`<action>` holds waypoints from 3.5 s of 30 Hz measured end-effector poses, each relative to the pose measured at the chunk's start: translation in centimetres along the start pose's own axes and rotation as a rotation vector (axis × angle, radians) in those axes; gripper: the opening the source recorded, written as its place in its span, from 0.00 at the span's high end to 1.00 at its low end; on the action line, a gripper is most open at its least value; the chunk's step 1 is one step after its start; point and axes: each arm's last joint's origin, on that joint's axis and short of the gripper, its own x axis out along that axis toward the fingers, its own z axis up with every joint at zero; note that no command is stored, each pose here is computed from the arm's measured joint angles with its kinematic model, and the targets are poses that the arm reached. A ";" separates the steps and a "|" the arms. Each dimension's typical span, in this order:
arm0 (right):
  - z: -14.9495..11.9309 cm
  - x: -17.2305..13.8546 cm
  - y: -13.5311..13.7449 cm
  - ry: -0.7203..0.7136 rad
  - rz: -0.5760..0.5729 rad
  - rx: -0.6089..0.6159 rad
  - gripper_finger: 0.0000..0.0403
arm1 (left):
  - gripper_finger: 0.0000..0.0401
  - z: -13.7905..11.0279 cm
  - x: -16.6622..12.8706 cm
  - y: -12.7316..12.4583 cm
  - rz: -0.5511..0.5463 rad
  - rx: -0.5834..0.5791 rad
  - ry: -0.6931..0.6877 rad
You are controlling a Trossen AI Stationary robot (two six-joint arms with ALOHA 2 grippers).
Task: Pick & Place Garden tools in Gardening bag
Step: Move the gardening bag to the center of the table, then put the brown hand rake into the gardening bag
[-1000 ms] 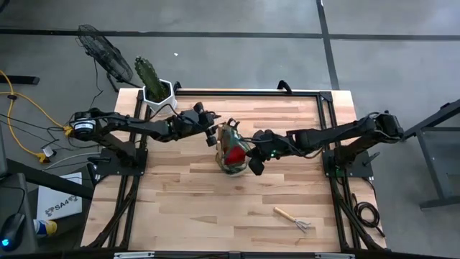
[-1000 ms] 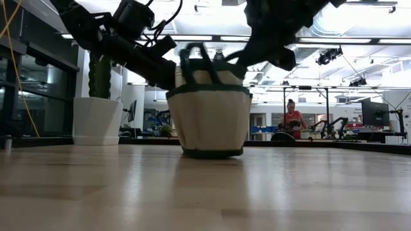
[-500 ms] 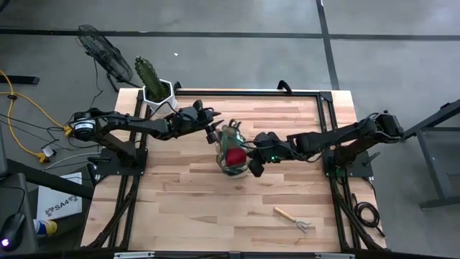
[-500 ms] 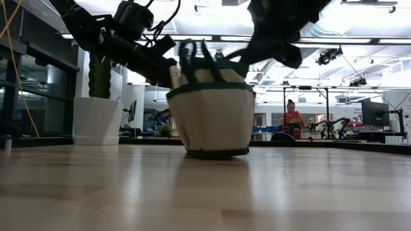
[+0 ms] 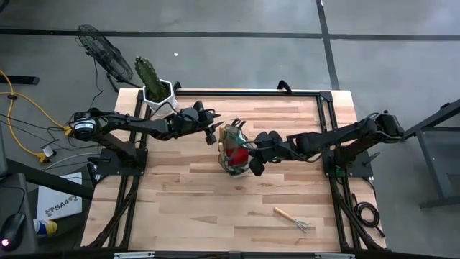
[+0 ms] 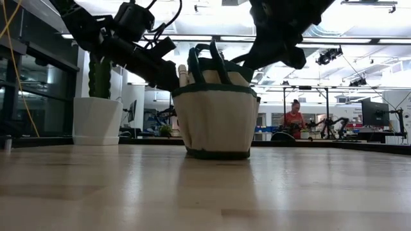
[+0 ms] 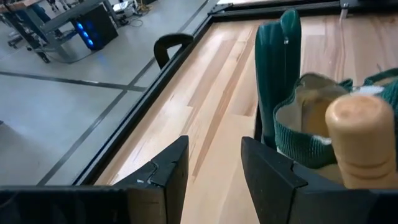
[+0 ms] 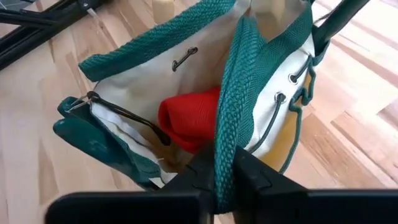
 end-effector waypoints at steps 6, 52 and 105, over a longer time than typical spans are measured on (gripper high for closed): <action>0.2 -0.3 0.0 -0.010 0.004 -0.013 0.79 | 0.64 -0.2 0.0 0.0 -0.004 0.005 0.021; -13.6 -8.4 4.8 0.458 -0.066 -0.112 0.51 | 0.64 0.8 -6.1 0.1 -0.348 -0.149 0.197; -24.5 -4.0 7.5 0.627 -0.152 -0.178 0.51 | 0.64 6.6 -6.9 -13.1 -0.319 -0.304 -0.042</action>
